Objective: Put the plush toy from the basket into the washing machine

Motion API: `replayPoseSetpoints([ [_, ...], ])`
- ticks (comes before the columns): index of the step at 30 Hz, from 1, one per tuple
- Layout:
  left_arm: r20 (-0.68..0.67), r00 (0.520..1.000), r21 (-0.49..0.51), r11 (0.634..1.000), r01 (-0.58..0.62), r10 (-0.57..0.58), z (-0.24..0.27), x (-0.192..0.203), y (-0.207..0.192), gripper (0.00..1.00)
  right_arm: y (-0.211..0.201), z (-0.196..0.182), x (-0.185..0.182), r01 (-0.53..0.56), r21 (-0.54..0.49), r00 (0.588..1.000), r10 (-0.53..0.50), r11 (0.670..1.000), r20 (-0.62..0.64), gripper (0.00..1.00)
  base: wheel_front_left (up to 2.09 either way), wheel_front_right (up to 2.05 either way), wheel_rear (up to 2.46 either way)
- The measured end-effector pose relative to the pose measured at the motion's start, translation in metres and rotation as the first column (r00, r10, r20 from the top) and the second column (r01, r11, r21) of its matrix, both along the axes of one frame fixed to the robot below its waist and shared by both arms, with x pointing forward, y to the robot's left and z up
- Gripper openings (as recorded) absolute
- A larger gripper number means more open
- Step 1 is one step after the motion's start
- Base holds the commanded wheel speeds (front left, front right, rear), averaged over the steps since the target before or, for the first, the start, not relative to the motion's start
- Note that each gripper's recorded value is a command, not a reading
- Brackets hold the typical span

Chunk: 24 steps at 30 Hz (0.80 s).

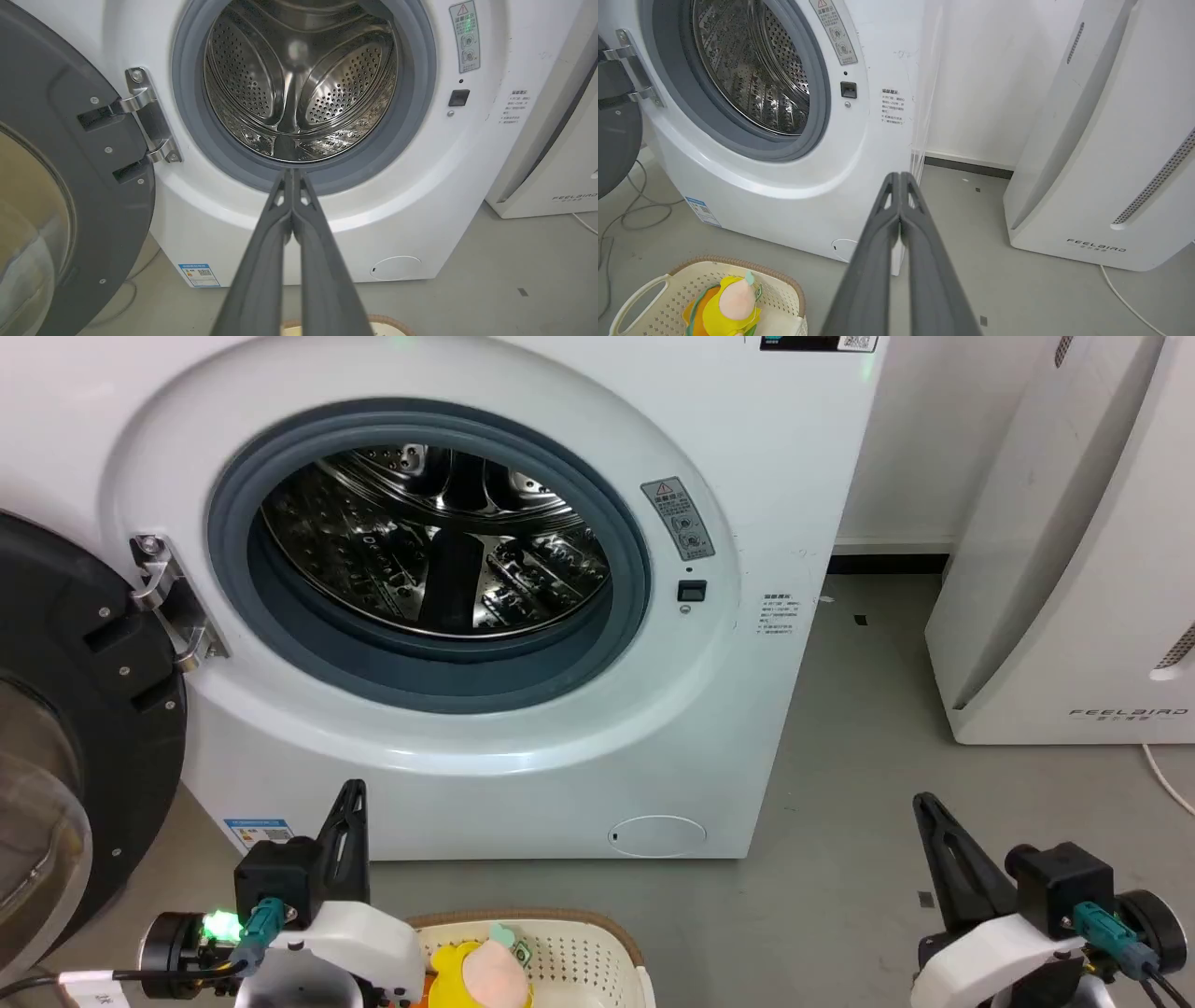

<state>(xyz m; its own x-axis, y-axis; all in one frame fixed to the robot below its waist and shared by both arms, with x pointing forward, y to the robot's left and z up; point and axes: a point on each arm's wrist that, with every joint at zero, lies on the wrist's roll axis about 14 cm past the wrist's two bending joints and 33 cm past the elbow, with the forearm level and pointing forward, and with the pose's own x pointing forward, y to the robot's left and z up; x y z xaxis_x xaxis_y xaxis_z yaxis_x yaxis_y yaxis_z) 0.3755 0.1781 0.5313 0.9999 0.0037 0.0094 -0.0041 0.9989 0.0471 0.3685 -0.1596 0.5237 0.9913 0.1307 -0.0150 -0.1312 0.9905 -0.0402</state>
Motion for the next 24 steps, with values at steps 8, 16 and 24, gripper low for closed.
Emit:
replayPoseSetpoints([
  [8,0.000,1.000,0.000,1.000,0.000,0.000,0.0000,0.0000,0.0000,0.00,0.0000,0.0000,0.0000,0.000,0.000,1.000,0.000,1.000,0.000,0.00,0.00,0.00,0.00],
  [16,0.000,1.000,0.000,1.000,0.000,0.000,0.0000,0.0000,0.0000,0.00,0.0000,0.0000,0.0000,0.000,0.000,1.000,0.000,1.000,0.000,0.00,0.00,0.00,0.00],
  [24,-0.001,1.000,0.000,1.000,0.000,0.000,-0.0002,0.0000,0.0001,1.00,0.0000,-0.0001,-0.0001,0.000,0.000,1.000,0.000,1.000,0.000,1.00,0.00,0.00,0.00],
])
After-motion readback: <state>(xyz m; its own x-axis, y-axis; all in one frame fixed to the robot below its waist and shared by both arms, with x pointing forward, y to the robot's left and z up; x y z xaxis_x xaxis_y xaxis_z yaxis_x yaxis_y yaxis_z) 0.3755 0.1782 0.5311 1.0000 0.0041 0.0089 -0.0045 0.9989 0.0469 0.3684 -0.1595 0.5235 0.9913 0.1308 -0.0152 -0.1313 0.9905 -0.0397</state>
